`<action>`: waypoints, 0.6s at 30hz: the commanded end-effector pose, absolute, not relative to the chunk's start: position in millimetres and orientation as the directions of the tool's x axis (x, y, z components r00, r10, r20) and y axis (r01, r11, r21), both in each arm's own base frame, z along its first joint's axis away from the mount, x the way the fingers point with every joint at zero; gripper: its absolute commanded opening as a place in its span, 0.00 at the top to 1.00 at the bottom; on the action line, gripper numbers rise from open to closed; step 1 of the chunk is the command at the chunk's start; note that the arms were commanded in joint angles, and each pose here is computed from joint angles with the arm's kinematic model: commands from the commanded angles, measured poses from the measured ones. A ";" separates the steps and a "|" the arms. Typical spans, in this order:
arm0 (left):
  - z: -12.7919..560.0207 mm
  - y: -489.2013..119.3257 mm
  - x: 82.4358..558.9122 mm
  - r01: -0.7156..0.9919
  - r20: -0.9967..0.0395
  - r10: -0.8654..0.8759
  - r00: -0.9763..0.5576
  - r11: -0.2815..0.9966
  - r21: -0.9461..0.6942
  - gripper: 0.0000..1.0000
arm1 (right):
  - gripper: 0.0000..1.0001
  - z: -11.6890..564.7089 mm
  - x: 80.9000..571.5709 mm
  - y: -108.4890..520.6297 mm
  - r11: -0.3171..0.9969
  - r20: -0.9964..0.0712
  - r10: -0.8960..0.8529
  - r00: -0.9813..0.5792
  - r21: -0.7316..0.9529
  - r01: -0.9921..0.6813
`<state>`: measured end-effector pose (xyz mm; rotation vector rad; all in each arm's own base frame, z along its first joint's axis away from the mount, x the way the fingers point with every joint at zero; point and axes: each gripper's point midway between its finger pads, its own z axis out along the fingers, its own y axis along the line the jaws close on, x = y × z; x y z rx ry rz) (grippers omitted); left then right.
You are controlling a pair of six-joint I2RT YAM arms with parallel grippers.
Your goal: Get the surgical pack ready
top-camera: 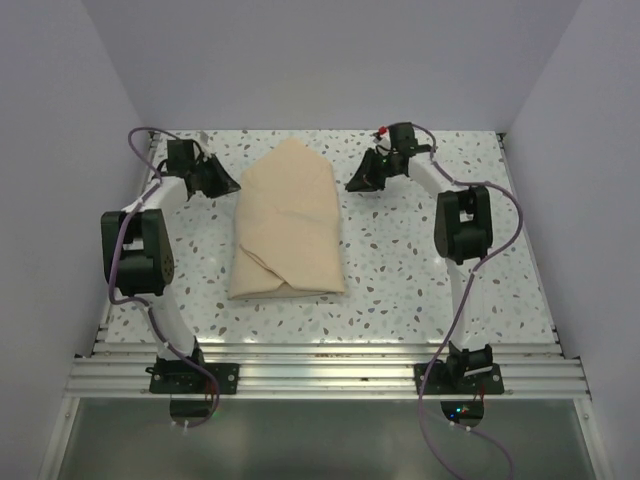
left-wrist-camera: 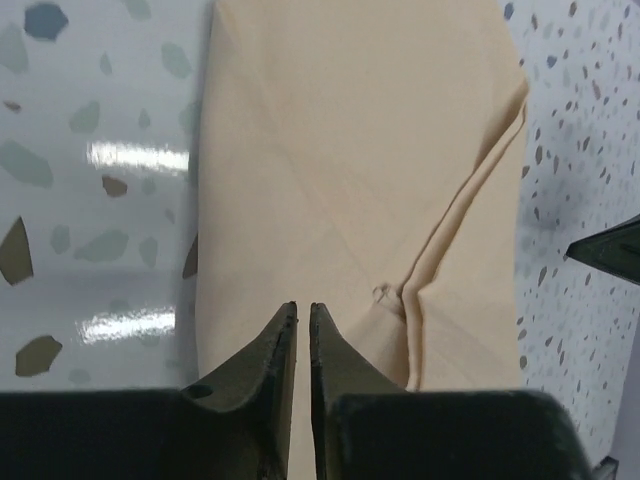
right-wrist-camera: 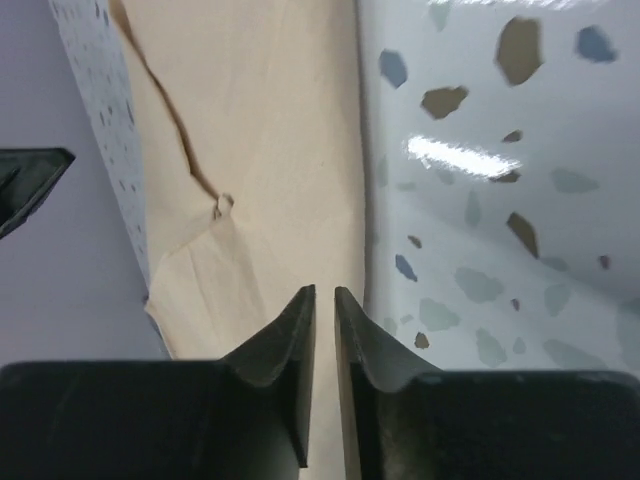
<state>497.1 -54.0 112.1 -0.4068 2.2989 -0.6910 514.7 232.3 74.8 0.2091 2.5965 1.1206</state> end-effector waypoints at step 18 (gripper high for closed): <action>-15.6 -56.0 430.4 -0.250 -0.176 -0.393 -0.903 0.812 -0.528 1.00 | 1.00 -2.0 466.0 270.2 0.639 -0.032 0.190 -0.981 0.763 0.099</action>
